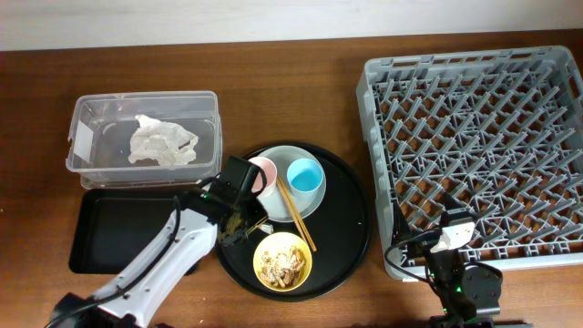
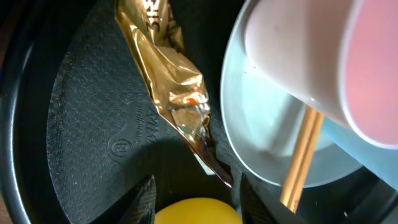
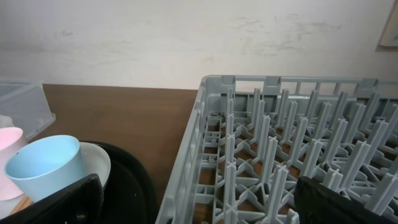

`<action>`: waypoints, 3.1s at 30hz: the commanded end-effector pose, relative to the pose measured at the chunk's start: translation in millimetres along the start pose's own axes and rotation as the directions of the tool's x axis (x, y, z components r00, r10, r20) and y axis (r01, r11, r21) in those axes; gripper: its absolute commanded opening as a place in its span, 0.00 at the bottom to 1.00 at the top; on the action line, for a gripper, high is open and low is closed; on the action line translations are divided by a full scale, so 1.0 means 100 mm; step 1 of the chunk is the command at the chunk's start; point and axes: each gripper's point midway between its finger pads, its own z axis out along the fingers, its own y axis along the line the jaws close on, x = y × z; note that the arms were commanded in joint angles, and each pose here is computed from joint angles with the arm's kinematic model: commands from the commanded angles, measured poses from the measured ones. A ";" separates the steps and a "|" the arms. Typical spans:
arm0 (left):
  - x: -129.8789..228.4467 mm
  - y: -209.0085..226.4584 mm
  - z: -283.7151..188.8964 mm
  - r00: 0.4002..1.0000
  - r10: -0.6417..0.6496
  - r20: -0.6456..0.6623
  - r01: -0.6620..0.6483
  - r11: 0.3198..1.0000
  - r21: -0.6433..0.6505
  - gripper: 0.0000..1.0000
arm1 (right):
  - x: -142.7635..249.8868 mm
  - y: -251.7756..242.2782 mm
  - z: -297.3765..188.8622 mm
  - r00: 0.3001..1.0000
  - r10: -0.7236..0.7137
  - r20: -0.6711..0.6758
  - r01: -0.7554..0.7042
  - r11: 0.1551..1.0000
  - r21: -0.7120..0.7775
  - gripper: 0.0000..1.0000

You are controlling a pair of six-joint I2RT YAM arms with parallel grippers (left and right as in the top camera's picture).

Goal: Sort waste into correct bins and load items into the dishwasher rack
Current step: 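Grasp the gold wrapper on the round tray with left gripper, then move gold wrapper with left gripper and release into clear bin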

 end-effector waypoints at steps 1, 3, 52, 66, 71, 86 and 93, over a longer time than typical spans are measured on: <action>0.00 0.05 0.09 1.000 -0.013 0.004 0.013 0.999 -0.029 0.41 | 0.02 -0.03 0.00 1.000 0.012 -0.002 -0.012 1.000 0.015 0.99; 0.00 0.06 0.13 1.000 -0.014 -0.001 0.014 0.999 -0.038 0.38 | 0.02 -0.03 0.00 1.000 0.012 -0.002 -0.012 1.000 0.015 0.99; -0.52 -0.20 -0.74 0.942 0.076 0.326 -0.137 0.976 0.167 0.00 | 0.02 -0.03 0.00 1.000 0.012 -0.002 -0.012 1.000 0.015 0.99; -1.88 0.15 -1.26 0.780 -0.247 0.575 0.060 0.944 0.323 0.01 | 0.02 -0.03 0.00 1.000 0.012 -0.002 -0.012 1.000 0.015 0.99; -2.06 0.16 -0.88 0.783 -0.241 0.573 0.093 0.957 0.275 0.01 | 0.02 -0.03 0.00 1.000 0.012 -0.002 -0.012 1.000 0.015 0.99; -2.10 -0.18 -1.36 0.771 -0.010 0.637 -0.196 0.948 0.252 0.62 | 0.02 -0.03 0.00 1.000 0.012 -0.002 -0.012 1.000 0.015 0.99; -0.97 -0.20 -1.36 0.930 0.184 0.317 -0.283 0.910 0.302 0.41 | 0.02 -0.03 0.00 1.000 0.012 -0.002 -0.012 1.000 0.015 0.99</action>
